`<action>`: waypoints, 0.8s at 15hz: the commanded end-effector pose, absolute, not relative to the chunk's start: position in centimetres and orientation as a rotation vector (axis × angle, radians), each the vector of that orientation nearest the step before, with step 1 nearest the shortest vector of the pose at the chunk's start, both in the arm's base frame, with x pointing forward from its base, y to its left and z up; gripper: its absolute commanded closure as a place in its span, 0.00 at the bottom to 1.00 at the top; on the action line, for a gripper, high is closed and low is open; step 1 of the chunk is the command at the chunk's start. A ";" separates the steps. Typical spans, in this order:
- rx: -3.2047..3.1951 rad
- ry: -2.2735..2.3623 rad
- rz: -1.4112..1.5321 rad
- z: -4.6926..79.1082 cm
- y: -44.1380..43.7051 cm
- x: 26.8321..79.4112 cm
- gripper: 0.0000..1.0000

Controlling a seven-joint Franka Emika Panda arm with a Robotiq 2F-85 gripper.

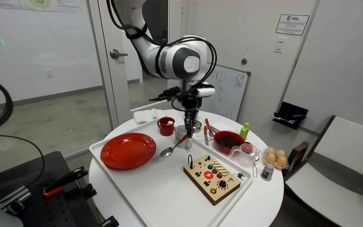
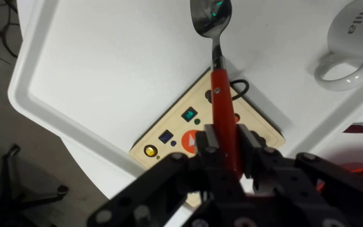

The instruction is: Put the spoon on the tray

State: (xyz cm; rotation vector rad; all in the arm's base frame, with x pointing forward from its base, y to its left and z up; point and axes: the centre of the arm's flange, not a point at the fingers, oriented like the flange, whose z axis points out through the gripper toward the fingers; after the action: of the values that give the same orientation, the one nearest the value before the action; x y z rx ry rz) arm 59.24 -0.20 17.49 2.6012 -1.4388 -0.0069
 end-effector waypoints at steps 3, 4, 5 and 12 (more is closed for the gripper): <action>2.573 -1.528 -0.087 15.2 -1.0 58.7 0.81; 2.569 -1.535 -0.094 14.9 -1.1 58.6 0.81; 2.568 -1.537 -0.096 14.9 -1.1 58.6 0.81; 2.462 -1.937 -0.303 12.3 -2.9 57.5 0.86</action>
State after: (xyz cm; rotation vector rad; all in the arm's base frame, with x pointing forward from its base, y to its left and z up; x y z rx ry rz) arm 58.11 -1.73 13.90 2.5185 -1.7533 -0.2105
